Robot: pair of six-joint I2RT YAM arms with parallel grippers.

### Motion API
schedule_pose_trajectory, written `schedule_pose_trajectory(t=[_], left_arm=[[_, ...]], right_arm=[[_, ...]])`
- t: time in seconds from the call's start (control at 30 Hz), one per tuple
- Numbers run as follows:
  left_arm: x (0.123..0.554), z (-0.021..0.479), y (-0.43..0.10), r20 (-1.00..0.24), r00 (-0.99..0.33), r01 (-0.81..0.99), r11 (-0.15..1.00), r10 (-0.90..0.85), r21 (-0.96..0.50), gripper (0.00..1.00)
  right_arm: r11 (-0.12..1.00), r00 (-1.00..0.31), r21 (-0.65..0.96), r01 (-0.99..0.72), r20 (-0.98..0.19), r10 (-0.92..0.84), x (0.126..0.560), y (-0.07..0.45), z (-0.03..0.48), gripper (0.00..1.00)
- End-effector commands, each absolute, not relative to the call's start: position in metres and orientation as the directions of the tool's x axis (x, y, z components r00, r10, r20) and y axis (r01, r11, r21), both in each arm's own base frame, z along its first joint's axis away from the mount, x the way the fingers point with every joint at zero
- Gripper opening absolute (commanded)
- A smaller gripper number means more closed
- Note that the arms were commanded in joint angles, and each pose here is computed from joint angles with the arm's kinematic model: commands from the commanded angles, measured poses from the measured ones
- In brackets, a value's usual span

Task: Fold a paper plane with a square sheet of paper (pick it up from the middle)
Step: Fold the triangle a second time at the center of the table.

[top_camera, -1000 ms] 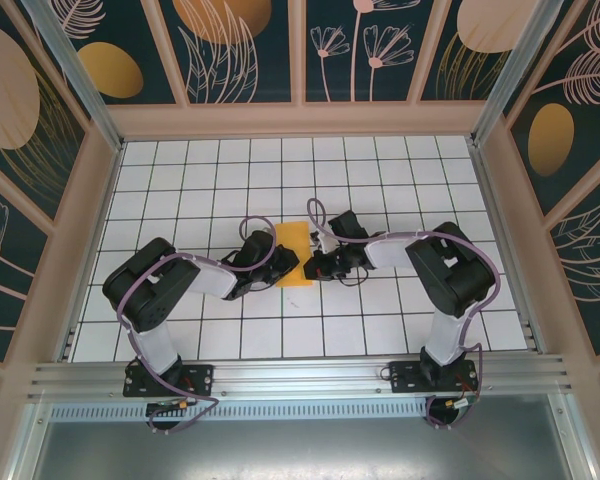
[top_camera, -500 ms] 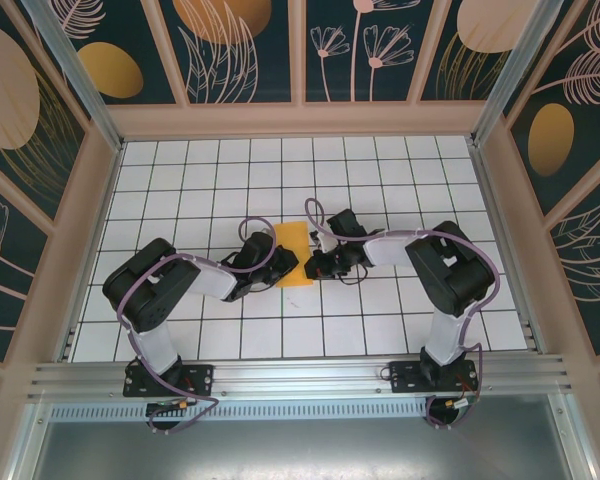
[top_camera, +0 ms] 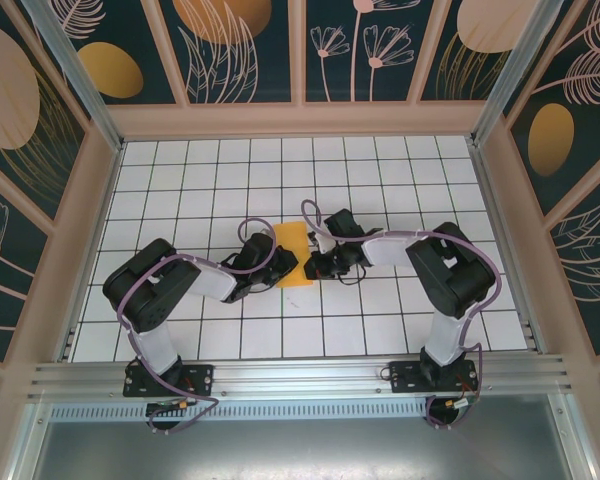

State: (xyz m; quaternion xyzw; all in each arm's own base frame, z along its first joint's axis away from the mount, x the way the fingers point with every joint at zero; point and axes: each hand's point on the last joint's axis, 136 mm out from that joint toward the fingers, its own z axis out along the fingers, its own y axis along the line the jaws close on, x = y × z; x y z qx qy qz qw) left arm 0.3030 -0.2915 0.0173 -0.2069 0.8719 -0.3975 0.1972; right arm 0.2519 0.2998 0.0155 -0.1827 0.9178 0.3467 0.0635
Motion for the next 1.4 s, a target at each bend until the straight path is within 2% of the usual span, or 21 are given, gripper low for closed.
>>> schedule_pose_trajectory(t=[0.0, 0.4, 0.9, 1.17, 1.37], left_arm=[[0.286, -0.02, -0.268, -0.158, -0.836, -0.295, 0.673, -0.525, -0.678, 0.13], [0.286, -0.022, -0.266, -0.151, -0.828, -0.313, 0.668, -0.54, -0.675, 0.11], [0.286, -0.024, -0.266, -0.152, -0.83, -0.315, 0.675, -0.537, -0.667, 0.1], [0.285, -0.024, -0.267, -0.149, -0.833, -0.312, 0.675, -0.533, -0.669, 0.1], [0.286, -0.024, -0.267, -0.151, -0.833, -0.309, 0.675, -0.531, -0.67, 0.1]], right_arm=[[0.794, -0.925, 0.484, -0.367, -0.099, -0.366, 0.219, 0.263, -0.017, 0.0], [0.792, -0.887, 0.415, -0.447, -0.095, -0.451, 0.21, 0.254, -0.017, 0.0], [0.794, -0.883, 0.418, -0.441, -0.047, -0.466, 0.198, 0.249, -0.01, 0.0], [0.823, -0.885, 0.357, -0.442, -0.025, -0.465, 0.198, 0.237, -0.013, 0.0], [0.816, -0.882, 0.36, -0.452, -0.041, -0.47, 0.197, 0.238, -0.004, 0.0]])
